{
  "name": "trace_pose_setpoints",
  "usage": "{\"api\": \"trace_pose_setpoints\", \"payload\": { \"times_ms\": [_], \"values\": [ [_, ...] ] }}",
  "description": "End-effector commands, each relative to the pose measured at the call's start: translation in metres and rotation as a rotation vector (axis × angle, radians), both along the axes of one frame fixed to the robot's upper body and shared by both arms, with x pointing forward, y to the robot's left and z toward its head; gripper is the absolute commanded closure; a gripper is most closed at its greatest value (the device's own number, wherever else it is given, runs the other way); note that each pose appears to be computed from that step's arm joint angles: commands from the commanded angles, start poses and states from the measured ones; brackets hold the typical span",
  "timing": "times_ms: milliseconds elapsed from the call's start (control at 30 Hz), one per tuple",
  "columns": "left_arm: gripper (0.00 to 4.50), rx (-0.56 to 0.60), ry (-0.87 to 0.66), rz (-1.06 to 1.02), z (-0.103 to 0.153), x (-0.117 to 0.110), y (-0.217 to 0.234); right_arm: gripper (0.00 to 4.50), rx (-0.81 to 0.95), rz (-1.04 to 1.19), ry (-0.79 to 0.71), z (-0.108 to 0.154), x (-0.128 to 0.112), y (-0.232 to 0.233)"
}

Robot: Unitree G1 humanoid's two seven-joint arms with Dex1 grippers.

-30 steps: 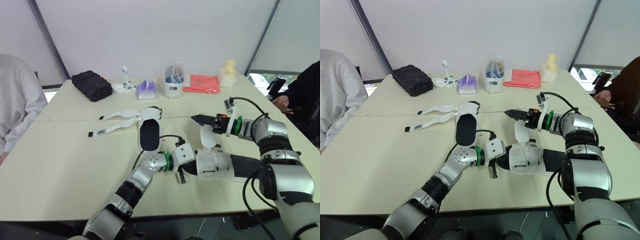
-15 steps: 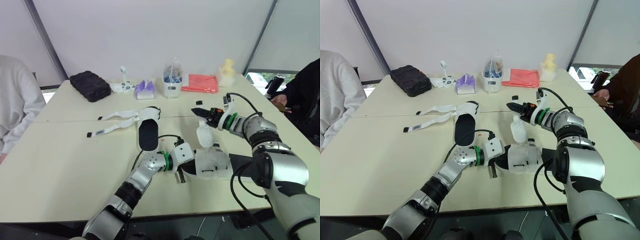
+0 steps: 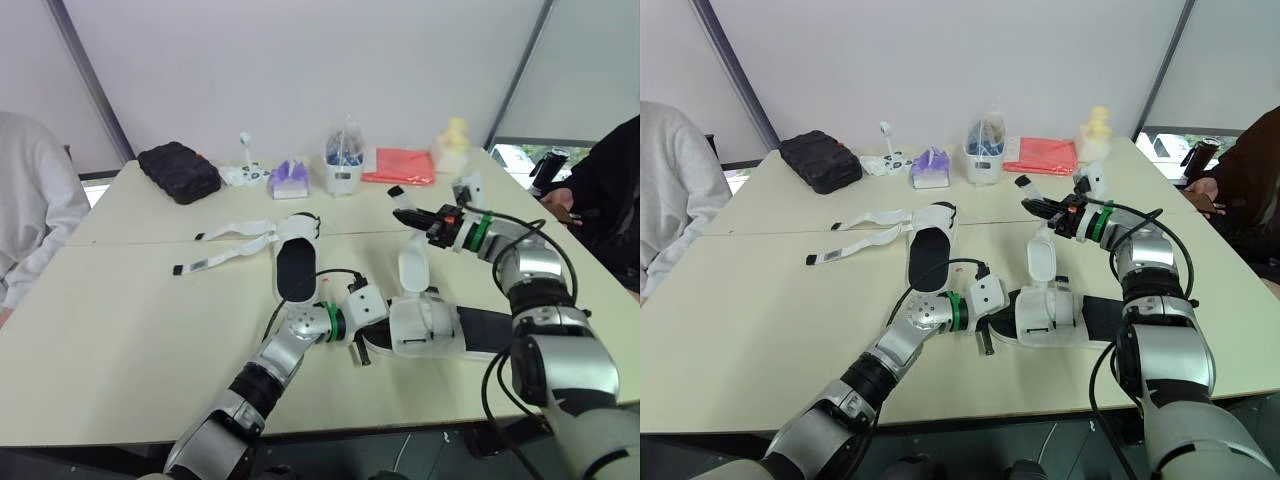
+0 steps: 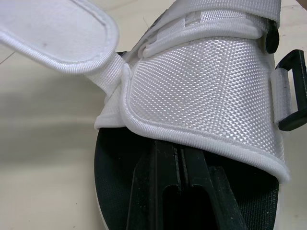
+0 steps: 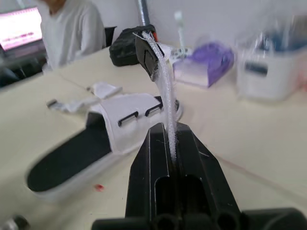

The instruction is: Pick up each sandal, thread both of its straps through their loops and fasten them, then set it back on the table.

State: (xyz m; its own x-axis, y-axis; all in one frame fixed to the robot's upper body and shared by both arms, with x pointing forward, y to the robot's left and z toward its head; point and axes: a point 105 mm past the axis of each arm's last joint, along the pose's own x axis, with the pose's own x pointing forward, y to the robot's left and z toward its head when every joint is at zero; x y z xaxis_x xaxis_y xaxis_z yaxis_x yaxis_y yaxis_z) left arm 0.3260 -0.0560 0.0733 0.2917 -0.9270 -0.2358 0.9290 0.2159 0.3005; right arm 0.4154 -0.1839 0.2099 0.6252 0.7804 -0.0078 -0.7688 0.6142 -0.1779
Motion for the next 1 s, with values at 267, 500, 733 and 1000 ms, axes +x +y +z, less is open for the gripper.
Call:
{"api": "trace_pose_setpoints", "payload": {
  "times_ms": [267, 500, 733, 1000],
  "values": [
    [4.5, 0.147, 0.14, 0.042, -0.049, -0.005, 0.018, 4.47, -0.439, 0.338, -0.807, 0.045, -0.105, 0.036],
    [4.5, 0.142, 0.158, 0.019, -0.05, -0.009, 0.014, 4.47, -0.551, 0.51, -0.971, 0.001, -0.167, 0.041],
    [4.5, 0.142, 0.163, -0.008, -0.051, -0.014, 0.008, 3.13, -0.746, 0.56, -0.995, -0.037, -0.17, 0.03],
    [4.5, 0.094, 0.265, -0.037, -0.049, -0.019, 0.004, 1.08, -0.96, 0.385, -1.11, -0.033, -0.151, -0.018]
  ]
}}
